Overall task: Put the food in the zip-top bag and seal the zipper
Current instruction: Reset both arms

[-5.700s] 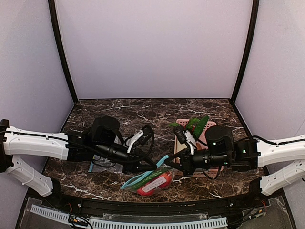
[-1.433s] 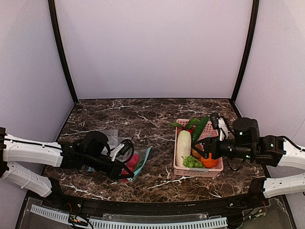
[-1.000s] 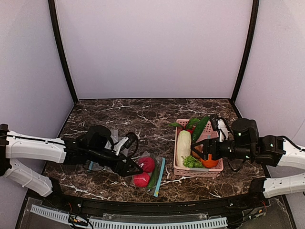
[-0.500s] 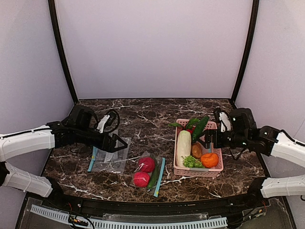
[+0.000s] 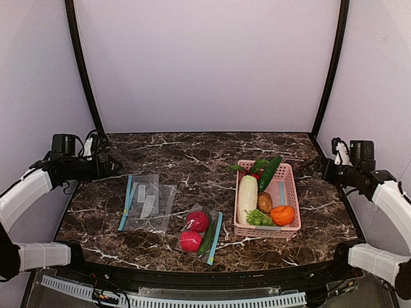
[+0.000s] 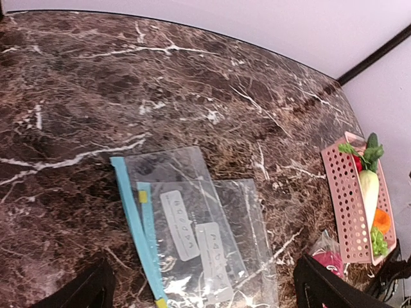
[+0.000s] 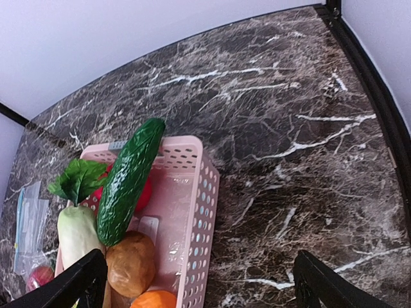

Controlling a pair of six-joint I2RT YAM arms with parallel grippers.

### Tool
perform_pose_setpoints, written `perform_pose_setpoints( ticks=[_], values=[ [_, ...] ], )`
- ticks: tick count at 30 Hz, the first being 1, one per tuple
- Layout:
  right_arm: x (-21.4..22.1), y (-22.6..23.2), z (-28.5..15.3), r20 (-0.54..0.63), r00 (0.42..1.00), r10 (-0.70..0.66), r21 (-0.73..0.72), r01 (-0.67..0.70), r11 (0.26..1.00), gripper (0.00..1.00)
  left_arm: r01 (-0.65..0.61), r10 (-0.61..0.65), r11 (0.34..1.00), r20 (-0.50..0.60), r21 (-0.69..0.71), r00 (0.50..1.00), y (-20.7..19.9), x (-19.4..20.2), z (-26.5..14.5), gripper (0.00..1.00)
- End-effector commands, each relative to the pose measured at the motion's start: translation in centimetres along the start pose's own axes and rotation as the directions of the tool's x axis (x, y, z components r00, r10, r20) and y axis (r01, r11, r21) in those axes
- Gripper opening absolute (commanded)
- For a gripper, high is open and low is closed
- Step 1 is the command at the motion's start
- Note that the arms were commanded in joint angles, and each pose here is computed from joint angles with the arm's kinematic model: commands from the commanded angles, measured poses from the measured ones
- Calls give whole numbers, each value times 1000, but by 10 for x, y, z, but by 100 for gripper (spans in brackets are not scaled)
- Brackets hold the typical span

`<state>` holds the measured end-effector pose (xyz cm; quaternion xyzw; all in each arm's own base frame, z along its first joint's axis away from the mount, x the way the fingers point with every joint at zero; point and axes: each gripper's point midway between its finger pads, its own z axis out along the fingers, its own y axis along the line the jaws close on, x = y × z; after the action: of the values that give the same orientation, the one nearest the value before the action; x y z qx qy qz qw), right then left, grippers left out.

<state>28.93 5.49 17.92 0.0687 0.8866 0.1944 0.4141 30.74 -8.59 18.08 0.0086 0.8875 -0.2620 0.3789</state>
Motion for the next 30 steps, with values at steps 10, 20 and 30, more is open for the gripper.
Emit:
perform_pose_setpoints(
  ticks=[10, 20, 30],
  values=[
    [-47, 7, -58, 441, 882, -165, -14, 190, 982, 99, -45, 92, 975, 211, -218, 973, 28, -23, -46, 99],
    [-32, -13, -61, 552, 808, -204, 71, 199, 978, 99, 26, 90, 955, 369, -296, 925, 36, -22, -73, 99],
    [-32, -14, -58, 537, 818, -205, 68, 200, 977, 99, 43, 86, 936, 344, -350, 935, 45, -19, -75, 99]
  ],
)
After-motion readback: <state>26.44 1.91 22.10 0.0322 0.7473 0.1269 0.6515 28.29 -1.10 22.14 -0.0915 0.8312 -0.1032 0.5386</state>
